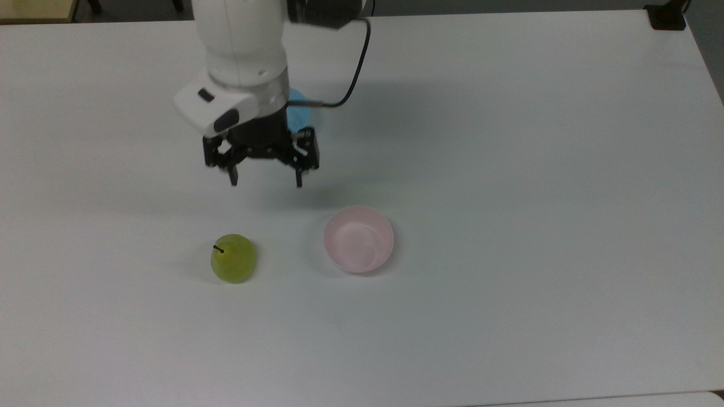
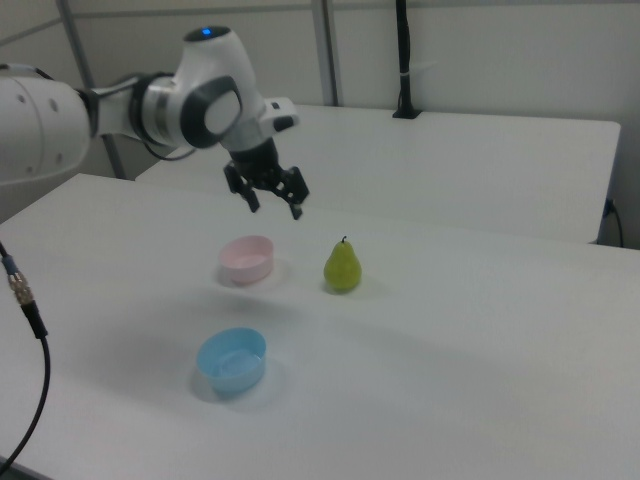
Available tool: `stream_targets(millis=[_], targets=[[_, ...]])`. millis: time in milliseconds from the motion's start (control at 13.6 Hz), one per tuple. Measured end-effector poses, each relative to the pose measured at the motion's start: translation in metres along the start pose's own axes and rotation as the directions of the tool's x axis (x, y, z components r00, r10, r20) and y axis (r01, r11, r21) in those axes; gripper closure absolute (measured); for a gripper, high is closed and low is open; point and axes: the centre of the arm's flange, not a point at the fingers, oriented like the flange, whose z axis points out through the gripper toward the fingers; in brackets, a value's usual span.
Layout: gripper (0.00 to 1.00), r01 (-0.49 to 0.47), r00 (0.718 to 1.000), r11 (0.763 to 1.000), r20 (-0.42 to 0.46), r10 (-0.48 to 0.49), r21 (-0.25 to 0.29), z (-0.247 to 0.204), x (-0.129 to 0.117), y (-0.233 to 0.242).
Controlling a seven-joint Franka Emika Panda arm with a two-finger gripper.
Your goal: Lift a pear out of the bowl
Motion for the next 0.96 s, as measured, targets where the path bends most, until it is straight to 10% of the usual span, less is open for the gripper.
stream_targets(millis=[957], targets=[[0.00, 0.008, 0.982, 1.000, 0.187, -0.011, 0.018, -0.133, -0.071, -0.033]])
